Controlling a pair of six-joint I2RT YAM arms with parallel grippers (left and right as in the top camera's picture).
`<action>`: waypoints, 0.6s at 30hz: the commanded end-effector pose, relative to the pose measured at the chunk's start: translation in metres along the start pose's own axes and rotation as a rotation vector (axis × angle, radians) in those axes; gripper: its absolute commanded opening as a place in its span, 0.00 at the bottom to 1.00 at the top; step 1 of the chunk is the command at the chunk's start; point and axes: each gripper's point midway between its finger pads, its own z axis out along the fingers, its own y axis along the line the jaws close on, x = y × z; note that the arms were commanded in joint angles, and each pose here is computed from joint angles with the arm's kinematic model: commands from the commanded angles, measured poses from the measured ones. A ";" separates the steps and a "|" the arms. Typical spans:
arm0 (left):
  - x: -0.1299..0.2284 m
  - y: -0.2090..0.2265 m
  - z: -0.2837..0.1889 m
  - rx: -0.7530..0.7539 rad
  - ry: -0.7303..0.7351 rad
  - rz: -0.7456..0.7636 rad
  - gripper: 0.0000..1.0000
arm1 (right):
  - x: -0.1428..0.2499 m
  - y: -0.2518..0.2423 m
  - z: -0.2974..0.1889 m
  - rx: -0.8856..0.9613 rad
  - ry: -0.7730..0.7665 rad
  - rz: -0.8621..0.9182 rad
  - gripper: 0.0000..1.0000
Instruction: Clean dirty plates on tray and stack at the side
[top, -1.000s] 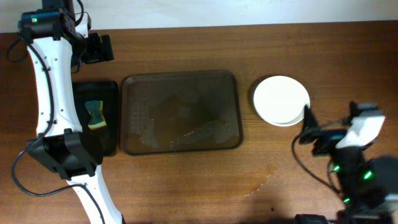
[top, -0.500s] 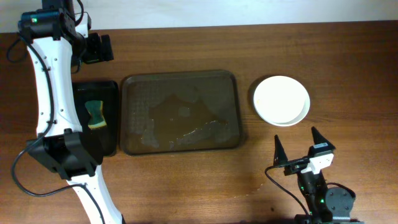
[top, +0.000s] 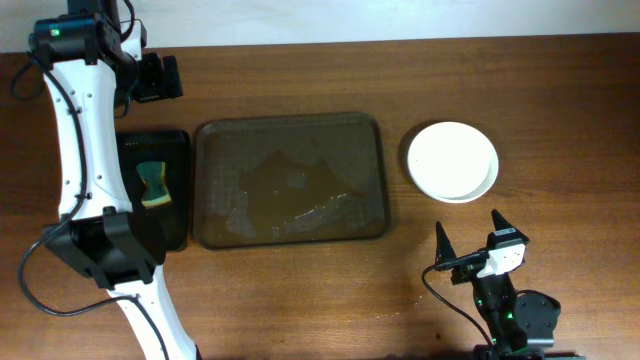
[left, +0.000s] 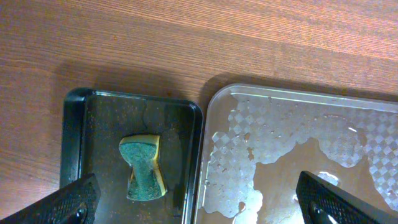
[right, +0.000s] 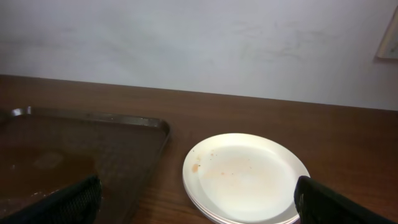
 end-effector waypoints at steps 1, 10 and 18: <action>-0.002 0.002 -0.005 0.004 -0.012 0.003 0.99 | 0.002 0.000 0.000 0.005 -0.001 0.007 0.98; -0.002 0.002 -0.005 0.004 -0.012 0.003 0.99 | 0.002 0.000 0.000 0.005 -0.001 0.006 0.98; -0.006 -0.003 -0.073 0.000 -0.186 0.020 0.99 | 0.002 0.000 0.000 0.005 -0.001 0.007 0.98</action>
